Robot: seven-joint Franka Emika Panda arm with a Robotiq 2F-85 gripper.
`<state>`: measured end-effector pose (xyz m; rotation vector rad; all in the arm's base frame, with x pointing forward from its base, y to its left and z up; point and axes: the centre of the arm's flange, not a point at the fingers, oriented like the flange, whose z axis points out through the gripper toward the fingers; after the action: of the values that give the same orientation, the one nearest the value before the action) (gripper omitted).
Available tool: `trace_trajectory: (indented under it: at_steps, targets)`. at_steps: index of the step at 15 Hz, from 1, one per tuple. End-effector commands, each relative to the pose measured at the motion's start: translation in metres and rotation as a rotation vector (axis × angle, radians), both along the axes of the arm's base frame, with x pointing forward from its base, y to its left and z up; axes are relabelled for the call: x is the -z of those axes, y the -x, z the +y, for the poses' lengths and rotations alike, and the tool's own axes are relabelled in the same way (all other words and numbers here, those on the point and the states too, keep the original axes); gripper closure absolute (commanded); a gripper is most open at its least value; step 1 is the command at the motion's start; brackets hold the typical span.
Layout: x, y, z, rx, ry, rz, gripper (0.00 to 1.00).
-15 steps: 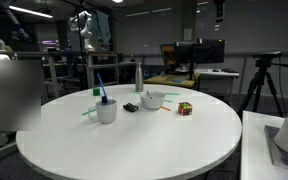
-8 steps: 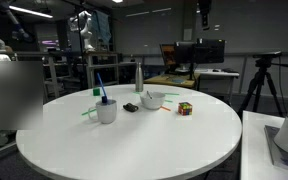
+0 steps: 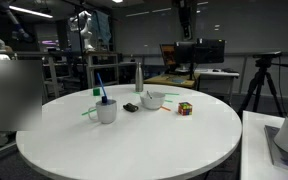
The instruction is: Remove the bottle from the mug and put it on the table
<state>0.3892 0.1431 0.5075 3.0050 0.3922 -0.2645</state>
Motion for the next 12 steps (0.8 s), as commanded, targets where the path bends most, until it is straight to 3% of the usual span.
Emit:
trace_trajectory:
  at_steps: [1, 6, 12]
  targets:
    - [0.003, -0.054, 0.031, -0.063, 0.012, 0.035, 0.00]
    - [0.021, -0.104, 0.070, -0.129, 0.001, 0.072, 0.00]
    - [0.065, -0.157, 0.076, -0.026, 0.058, 0.000, 0.00]
